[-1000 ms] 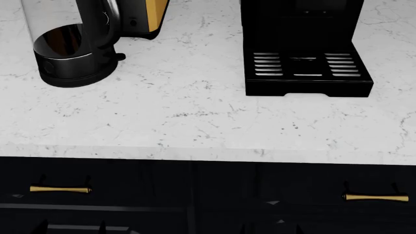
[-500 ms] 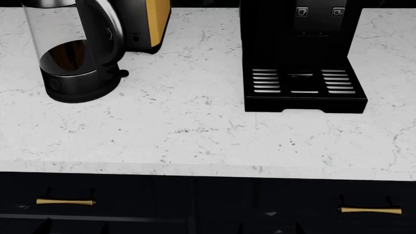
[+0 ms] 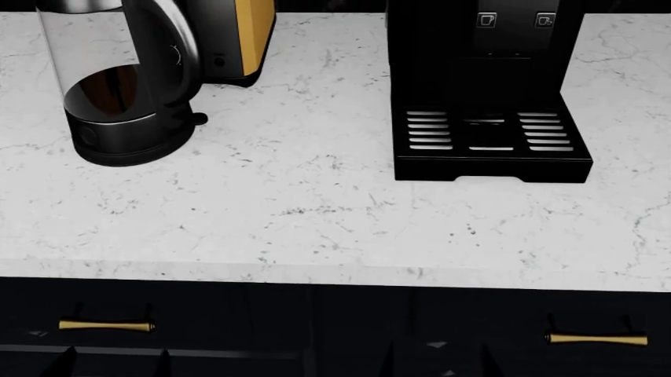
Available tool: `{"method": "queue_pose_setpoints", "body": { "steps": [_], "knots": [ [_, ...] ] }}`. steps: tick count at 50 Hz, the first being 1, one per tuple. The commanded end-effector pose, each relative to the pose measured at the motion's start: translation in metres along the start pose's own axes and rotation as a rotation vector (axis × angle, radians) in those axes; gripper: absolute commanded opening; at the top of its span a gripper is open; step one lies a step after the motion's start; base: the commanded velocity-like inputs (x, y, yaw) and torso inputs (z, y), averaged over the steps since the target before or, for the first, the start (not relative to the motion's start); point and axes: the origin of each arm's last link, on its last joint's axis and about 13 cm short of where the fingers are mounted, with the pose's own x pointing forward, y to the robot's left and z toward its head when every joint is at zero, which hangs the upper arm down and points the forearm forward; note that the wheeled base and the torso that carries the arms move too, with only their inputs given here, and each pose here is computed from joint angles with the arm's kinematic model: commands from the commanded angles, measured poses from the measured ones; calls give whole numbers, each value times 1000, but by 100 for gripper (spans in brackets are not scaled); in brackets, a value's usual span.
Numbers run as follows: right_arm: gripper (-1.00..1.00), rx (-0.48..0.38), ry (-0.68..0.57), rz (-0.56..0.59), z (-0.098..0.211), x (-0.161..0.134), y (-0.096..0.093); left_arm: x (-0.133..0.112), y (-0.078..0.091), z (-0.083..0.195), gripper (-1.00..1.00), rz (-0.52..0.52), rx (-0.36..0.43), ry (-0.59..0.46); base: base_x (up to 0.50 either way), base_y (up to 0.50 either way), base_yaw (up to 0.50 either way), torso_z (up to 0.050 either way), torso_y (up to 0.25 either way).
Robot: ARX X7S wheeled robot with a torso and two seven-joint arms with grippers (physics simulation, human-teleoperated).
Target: Press the button to open the lid of the electric kettle.
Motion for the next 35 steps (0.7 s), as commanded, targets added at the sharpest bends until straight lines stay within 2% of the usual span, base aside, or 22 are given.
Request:
{"method": "queue_pose_setpoints", "body": {
  "steps": [1, 3, 4, 7, 8, 12, 13, 16, 21, 22, 23, 25, 30, 35],
  "knots": [
    [100, -2, -27, -28, 55, 1, -2, -4, -6, 31, 100, 29, -1, 15, 0, 0, 0, 0, 0],
    [100, 3, -39, -34, 73, -1, -3, -4, -5, 40, 100, 27, -3, 20, 0, 0, 0, 0, 0],
    [100, -2, -54, -31, 88, -3, -3, -5, -6, 47, 100, -1, 56, 44, 0, 0, 0, 0, 0],
    [100, 11, -88, -40, 122, -5, -4, -7, -9, 77, 100, -8, 42, 45, 0, 0, 0, 0, 0],
    [100, 7, -88, -40, 125, -6, -4, -7, -9, 81, 100, -10, 41, 49, 0, 0, 0, 0, 0],
    [100, -39, -108, -54, 149, -10, -7, -5, -8, 124, 100, -3, 33, 16, 0, 0, 0, 0, 0],
    [100, -36, -114, -58, 154, -9, -9, -3, -6, 134, 100, 15, 59, 16, 0, 0, 0, 0, 0],
    [100, -48, -109, -65, 164, -4, -12, -3, -9, 161, 100, 0, 29, 14, 0, 0, 0, 0, 0],
    [100, -66, -107, -54, 165, -8, -11, -3, -11, 175, 100, -19, 52, 41, 0, 0, 0, 0, 0],
    [100, -63, -94, -44, 162, -6, -10, -3, -10, 173, 100, -8, 34, 35, 0, 0, 0, 0, 0],
    [100, -65, -83, -41, 158, -4, -10, -1, -9, 172, 100, 4, 97, 39, 0, 0, 0, 0, 0],
    [100, -45, -80, -33, 158, -4, -10, -1, -8, 171, 100, 6, 72, 40, 0, 0, 0, 0, 0],
    [100, 9, -116, -19, 161, -7, -12, -3, -8, 170, 100, 5, 89, 47, 33, 0, 0, 0, 0],
    [100, 0, -94, -17, 156, -7, -10, -3, -10, 172, 100, -1, 87, 49, 284, 41, 0, 0, 0]
  ]
}}
